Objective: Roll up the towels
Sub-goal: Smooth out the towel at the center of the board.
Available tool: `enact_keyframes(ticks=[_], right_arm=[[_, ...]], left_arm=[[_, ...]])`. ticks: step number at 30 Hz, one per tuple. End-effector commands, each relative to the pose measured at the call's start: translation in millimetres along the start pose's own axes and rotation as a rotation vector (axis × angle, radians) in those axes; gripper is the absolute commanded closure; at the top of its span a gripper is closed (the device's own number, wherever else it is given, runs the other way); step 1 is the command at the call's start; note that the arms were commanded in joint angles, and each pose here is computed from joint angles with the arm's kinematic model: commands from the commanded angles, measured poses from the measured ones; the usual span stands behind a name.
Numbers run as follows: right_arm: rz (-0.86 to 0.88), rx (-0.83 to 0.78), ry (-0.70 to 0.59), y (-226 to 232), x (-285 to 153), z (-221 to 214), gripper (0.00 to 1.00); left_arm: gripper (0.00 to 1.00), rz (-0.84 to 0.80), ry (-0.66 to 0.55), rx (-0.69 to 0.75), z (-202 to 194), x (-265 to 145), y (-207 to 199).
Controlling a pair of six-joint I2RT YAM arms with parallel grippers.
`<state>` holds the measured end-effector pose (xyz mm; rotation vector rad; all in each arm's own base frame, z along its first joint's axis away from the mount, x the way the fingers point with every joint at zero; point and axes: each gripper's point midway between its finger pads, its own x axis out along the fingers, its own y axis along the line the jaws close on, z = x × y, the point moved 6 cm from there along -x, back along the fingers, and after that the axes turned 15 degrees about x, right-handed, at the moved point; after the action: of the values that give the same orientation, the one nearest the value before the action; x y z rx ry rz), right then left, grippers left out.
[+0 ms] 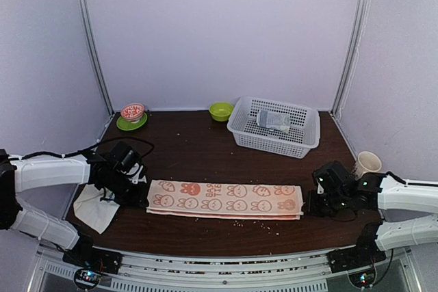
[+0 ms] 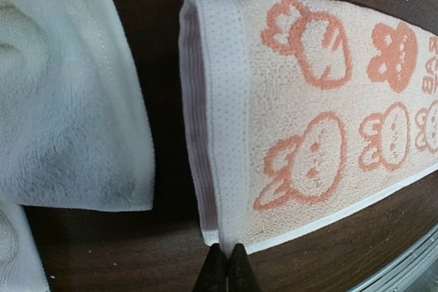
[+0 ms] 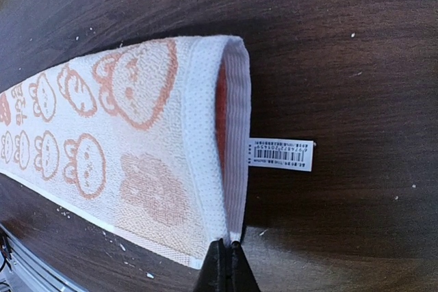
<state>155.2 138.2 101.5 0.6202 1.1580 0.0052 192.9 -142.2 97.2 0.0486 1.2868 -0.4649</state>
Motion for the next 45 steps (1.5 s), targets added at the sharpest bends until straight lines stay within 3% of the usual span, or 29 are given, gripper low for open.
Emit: enact_keyframes(ticks=[1,7,19,20,21,24,25,26,28,32,34,39,45], right_arm=[[-0.038,0.004,-0.011,-9.3,2.0,-1.0,1.0],[-0.022,-0.003,-0.029,-7.0,-3.0,1.6,1.0],[-0.043,0.012,0.006,-11.4,14.3,-4.4,1.0],[-0.041,0.011,0.008,-11.1,13.9,-4.6,0.93],[-0.038,0.01,0.01,-10.0,12.5,-4.4,0.78],[-0.033,0.005,0.004,-5.4,-0.2,-1.2,0.42],[-0.02,-0.002,-0.01,-0.9,-7.7,2.2,0.37],[-0.005,-0.009,-0.024,4.0,-15.4,5.7,0.33],[0.037,-0.025,-0.07,18.1,-32.2,15.9,0.31],[0.209,-0.029,-0.107,61.3,-42.0,30.5,0.37],[0.272,-0.013,-0.081,82.6,-29.0,32.9,0.41],[0.3,0.055,0.015,111.4,21.4,31.7,0.54],[0.152,0.196,0.001,63.1,67.9,45.9,0.59]], left_arm=[[1.0,-0.016,-0.018,0.004,-1.6,-4.0,-2.2],[1.0,-0.022,-0.056,-0.002,-2.3,-18.0,-3.9],[0.99,-0.01,0.031,-0.027,-11.3,17.2,2.6],[0.96,-0.009,0.033,-0.024,-11.8,17.2,2.7],[0.9,-0.009,0.037,-0.024,-12.7,16.8,3.0],[0.47,-0.015,0.021,-0.022,-12.1,6.6,0.1],[0.34,-0.016,0.012,-0.018,-10.7,0.0,-2.1],[0.29,-0.018,-0.005,-0.009,-7.9,-8.7,-5.0],[0.24,-0.025,-0.057,0.014,3.0,-28.7,-11.8],[0.23,-0.135,-0.235,0.066,46.0,-61.8,-37.3],[0.28,-0.204,-0.28,0.082,69.7,-60.3,-50.0],[0.49,-0.242,-0.221,0.083,100.6,-12.9,-59.4],[0.62,-0.161,-0.094,0.015,84.2,49.2,-37.4]])
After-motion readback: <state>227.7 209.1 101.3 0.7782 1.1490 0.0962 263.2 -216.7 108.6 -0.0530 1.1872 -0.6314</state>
